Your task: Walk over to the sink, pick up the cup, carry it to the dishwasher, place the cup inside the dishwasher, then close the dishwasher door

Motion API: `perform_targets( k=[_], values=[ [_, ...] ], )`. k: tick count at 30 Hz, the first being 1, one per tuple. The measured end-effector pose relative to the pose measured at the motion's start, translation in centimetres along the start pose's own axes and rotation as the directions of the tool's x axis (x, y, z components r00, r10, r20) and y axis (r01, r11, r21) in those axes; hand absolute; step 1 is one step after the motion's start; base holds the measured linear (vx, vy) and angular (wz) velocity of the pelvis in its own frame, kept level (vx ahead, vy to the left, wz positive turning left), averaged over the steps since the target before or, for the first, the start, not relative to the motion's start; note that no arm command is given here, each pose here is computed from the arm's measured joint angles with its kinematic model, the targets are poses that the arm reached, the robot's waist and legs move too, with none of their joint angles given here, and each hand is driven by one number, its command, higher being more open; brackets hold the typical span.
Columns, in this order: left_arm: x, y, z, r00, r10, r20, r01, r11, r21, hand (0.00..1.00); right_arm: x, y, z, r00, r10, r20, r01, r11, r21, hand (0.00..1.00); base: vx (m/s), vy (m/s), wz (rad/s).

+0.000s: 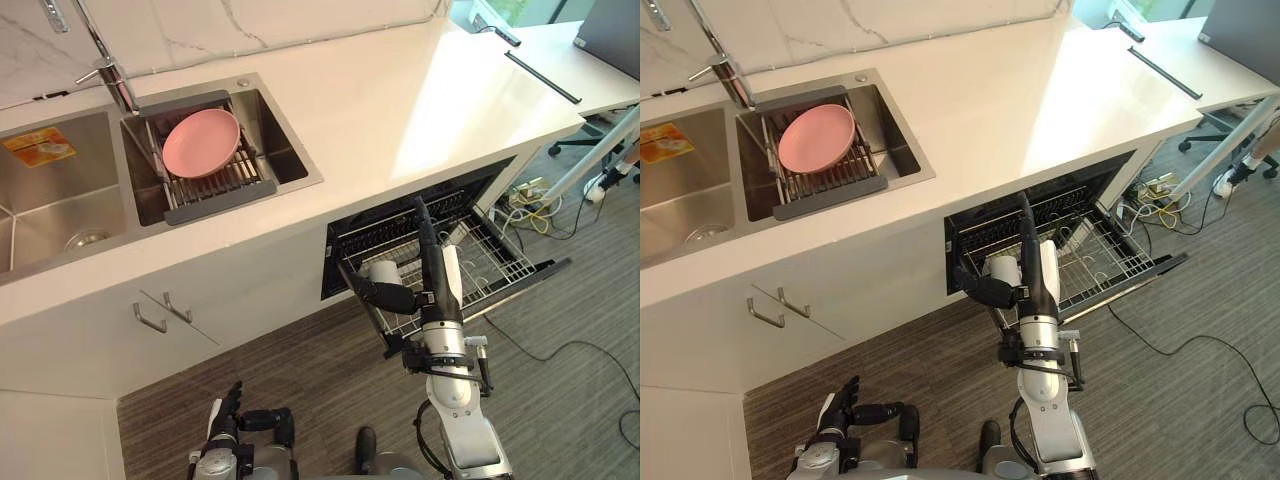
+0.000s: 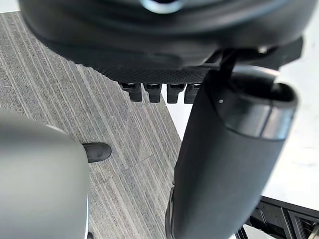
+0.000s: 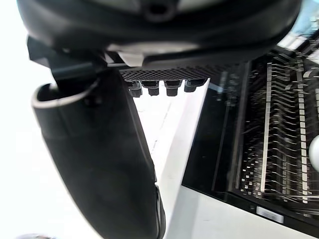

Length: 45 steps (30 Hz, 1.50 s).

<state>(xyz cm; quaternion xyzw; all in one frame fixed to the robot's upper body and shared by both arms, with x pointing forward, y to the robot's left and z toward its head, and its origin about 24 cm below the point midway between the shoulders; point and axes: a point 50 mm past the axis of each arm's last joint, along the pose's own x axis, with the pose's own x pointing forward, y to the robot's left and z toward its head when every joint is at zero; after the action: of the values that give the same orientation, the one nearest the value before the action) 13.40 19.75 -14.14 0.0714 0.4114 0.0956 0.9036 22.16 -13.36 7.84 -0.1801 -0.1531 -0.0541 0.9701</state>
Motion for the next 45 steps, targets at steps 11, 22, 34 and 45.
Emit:
perform_targets(
  k=[11,22,34,45],
  values=[
    [0.1,-0.8,0.9,0.999,-0.015,0.037,0.015,1.000,-0.003,1.00,1.4,-1.8,3.0,0.979,-0.074,0.189,0.084,0.996,-0.043,1.00,0.03,-0.009,0.32],
    [0.1,-0.1,0.8,0.999,0.022,0.036,-0.021,1.000,-0.019,1.00,4.1,-1.8,2.9,0.971,-0.097,0.220,0.118,0.989,-0.084,1.00,0.17,0.149,0.18],
    [-0.4,0.7,-0.5,0.999,0.045,-0.003,-0.045,0.999,0.003,1.00,3.8,-0.4,-0.1,0.997,0.018,0.076,-0.005,0.986,-0.166,1.00,0.26,0.029,0.39],
    [-0.9,-0.2,-1.7,0.998,0.029,-0.052,-0.030,0.999,-0.032,1.00,1.8,-2.9,-2.4,1.000,-0.011,-0.030,0.003,0.970,-0.243,1.00,0.17,-0.007,0.11]
  ],
)
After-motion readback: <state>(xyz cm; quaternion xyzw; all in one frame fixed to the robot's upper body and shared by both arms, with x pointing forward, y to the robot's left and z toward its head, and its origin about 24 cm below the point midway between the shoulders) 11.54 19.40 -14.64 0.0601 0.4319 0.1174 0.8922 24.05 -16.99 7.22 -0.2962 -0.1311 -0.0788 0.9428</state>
